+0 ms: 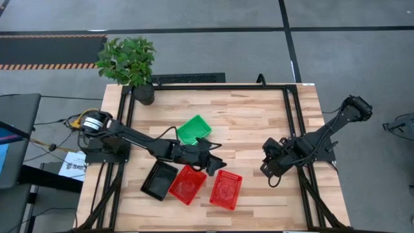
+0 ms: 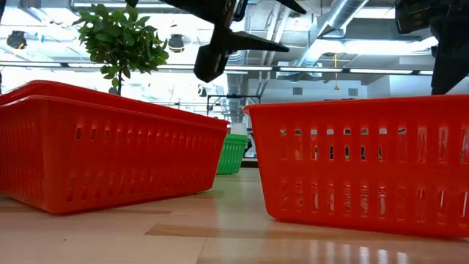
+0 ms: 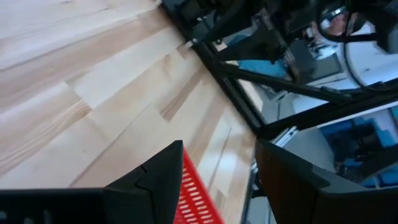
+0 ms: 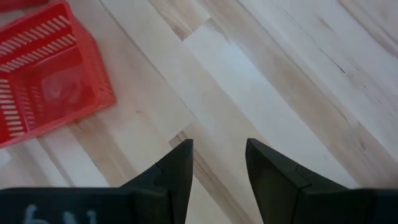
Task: Stack baskets by color
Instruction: Stack the right red bin on top of the left red bins
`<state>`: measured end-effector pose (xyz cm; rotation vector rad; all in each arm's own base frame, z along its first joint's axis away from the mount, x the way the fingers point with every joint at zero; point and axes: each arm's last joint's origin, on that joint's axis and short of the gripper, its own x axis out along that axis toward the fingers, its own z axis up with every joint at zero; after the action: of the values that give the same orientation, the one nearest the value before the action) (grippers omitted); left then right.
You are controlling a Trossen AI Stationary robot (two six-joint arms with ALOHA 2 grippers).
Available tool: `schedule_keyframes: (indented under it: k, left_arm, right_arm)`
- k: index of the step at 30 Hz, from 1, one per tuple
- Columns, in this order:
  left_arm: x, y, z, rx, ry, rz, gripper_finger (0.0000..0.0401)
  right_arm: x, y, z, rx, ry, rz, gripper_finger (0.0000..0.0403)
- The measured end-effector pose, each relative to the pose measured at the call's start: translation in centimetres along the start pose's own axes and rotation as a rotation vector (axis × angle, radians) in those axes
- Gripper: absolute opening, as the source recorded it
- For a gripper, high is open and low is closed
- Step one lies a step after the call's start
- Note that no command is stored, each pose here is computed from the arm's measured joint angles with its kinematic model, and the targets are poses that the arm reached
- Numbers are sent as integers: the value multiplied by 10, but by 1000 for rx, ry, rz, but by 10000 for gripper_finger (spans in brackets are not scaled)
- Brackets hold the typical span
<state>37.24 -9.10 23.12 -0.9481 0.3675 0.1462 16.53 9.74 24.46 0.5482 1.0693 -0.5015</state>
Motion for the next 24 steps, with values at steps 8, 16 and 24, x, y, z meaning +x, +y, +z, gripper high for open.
schedule_keyframes:
  k: [8,16,24]
  left_arm:
    - [2,4,-3,37,17,31,187]
    - [0,3,-13,129,60,63,187]
    - [-1,3,-19,211,94,81,187]
  right_arm:
    - [-1,2,-3,-41,8,13,170]
    - [-1,2,-4,-19,9,15,170]
    - [-1,2,-4,110,10,14,170]
